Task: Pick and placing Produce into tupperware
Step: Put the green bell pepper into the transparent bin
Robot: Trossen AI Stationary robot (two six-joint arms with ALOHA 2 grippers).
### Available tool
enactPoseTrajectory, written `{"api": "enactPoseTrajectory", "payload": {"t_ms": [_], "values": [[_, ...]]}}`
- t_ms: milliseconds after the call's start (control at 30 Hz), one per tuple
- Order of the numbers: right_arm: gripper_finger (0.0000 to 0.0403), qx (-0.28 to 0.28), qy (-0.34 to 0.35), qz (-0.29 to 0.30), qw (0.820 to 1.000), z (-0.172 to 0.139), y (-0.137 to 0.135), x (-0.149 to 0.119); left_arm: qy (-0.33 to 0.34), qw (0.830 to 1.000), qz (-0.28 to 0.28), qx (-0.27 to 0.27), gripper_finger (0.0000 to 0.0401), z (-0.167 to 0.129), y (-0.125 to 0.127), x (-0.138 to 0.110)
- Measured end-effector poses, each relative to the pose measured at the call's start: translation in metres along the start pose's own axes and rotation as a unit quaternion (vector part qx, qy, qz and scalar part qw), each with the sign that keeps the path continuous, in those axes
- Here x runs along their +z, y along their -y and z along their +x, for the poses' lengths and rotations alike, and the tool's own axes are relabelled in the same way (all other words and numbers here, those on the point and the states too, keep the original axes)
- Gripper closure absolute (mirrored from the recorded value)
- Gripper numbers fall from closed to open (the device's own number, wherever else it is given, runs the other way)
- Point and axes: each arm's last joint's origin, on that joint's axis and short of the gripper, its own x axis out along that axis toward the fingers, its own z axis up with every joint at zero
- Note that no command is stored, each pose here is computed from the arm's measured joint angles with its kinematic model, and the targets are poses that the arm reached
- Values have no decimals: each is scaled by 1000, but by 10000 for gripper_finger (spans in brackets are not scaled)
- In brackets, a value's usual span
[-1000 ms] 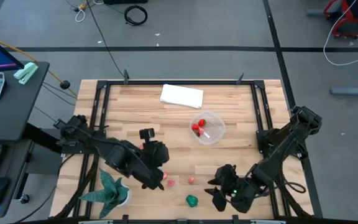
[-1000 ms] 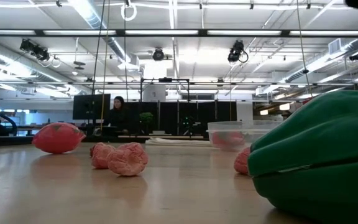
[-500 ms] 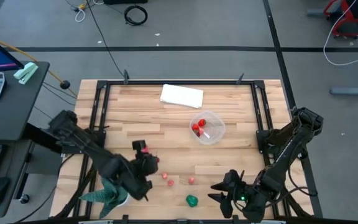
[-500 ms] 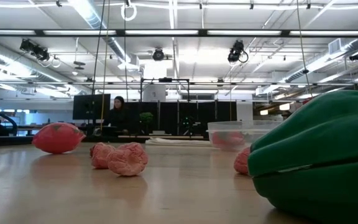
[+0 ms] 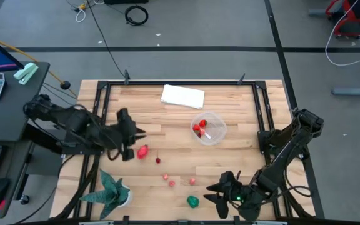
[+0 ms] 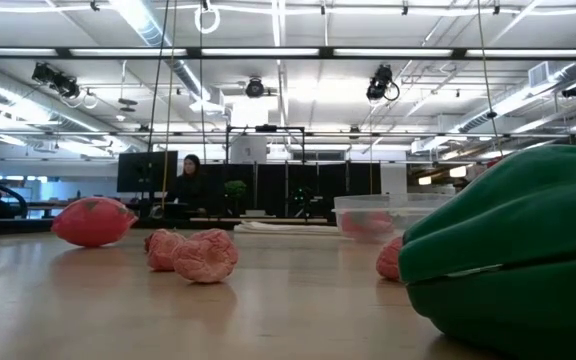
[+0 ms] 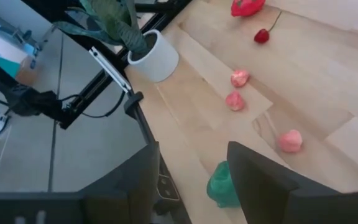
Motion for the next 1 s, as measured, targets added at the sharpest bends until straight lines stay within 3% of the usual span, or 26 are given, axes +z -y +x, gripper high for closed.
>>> {"api": "enactPoseTrajectory", "payload": {"t_ms": [200,333,533,700,867,1000], "values": [[203,11,-41,13,999,20,1,-2,-4,1000,4,2,316,-2,-6,-6],[203,19,-67,18,997,29,1,-6,-23,999,46,18,305,4,-8,-12],[203,42,-180,3,983,35,2,-21,-59,995,45,69,265,11,-26,-15],[203,41,-145,-128,980,31,4,-12,-62,994,30,87,221,17,-33,-12],[204,34,-78,-110,990,35,2,7,-65,993,24,96,196,20,-37,-11],[202,40,-121,-74,989,38,3,1,-67,993,25,96,189,20,-37,-11]]}}
